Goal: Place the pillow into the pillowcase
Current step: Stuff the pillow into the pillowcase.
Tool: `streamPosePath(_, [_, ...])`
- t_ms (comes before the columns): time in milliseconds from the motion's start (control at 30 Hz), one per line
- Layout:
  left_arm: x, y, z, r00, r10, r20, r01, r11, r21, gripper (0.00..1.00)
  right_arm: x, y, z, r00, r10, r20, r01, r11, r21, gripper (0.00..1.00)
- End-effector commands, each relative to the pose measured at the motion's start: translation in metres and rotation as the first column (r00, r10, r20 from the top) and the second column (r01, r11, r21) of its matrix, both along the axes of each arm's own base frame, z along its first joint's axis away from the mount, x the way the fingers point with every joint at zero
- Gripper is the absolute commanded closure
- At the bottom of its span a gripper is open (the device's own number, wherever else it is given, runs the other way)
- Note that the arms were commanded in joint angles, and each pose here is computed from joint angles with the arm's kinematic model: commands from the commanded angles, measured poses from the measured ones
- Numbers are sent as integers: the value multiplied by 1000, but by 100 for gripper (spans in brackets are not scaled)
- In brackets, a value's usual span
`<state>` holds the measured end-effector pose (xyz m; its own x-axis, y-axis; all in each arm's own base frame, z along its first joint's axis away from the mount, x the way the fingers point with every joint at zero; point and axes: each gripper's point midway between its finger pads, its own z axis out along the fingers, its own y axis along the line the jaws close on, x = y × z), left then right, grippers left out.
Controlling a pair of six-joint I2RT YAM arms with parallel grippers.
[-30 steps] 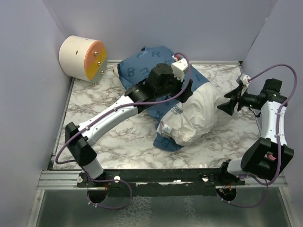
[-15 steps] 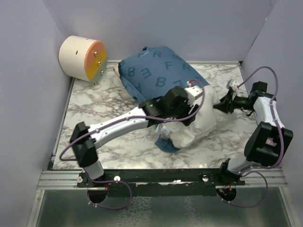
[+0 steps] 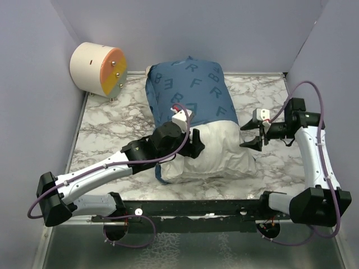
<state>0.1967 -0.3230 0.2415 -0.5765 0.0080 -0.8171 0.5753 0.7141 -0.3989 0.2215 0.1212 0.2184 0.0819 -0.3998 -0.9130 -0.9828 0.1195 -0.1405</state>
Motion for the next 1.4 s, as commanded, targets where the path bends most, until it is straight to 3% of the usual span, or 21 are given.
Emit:
streamPosePath(0, [5,27,7,993,115,15,-115,993,-1,32,25,-27,45,988,-145,55,147,989,-23,34])
streamPosePath(200, [-17,40,31,997,80,-5,-79,987,-138,33,72,-56,58,963,-270,15,269,962,52,35])
streamPosePath(267, [-26,30,35,999,19,-25,-24,983,-184,33,75,-48,56,967,-253,2,252,963,96,36])
streamPosePath(367, [-29,10,35,998,-40,-56,29,980,-195,34,75,-22,41,966,-259,-3,259,965,52,36])
streamPosePath(567, [-27,-24,19,991,-91,-94,84,994,-75,35,94,2,16,926,-377,14,377,926,36,43])
streamPosePath(633, [-18,-21,-9,992,-50,-116,56,997,49,33,105,3,10,911,-413,21,412,911,33,49])
streamPosePath(700, [4,-3,-42,993,48,-105,-24,975,221,30,108,7,5,914,-405,22,404,914,39,62])
streamPosePath(767, [34,24,-66,983,150,-107,-108,941,321,31,103,12,2,929,-371,10,370,928,44,73])
streamPosePath(833, [60,47,-76,970,225,-93,-182,924,336,38,89,18,1,949,-315,1,315,948,43,85])
streamPosePath(933, [93,77,-71,948,315,-40,-288,905,314,49,39,35,6,995,-101,15,100,991,85,91])
streamPosePath(1000, [109,90,-64,937,349,-9,-330,894,304,51,5,46,11,999,30,33,-34,993,117,91])
streamPosePath(1067, [124,100,-59,924,381,24,-369,876,311,53,-7,48,19,997,70,43,-75,989,131,82])
streamPosePath(1133, [135,114,-62,910,412,39,-401,852,337,53,6,45,25,1000,4,25,-7,994,110,70])
streamPosePath(1233, [140,128,-65,901,433,39,-419,841,341,51,45,30,24,978,-207,4,206,977,57,56])
streamPosePath(1367, [129,130,-43,907,416,62,-418,873,252,40,85,14,4,914,-405,1,404,914,45,52])
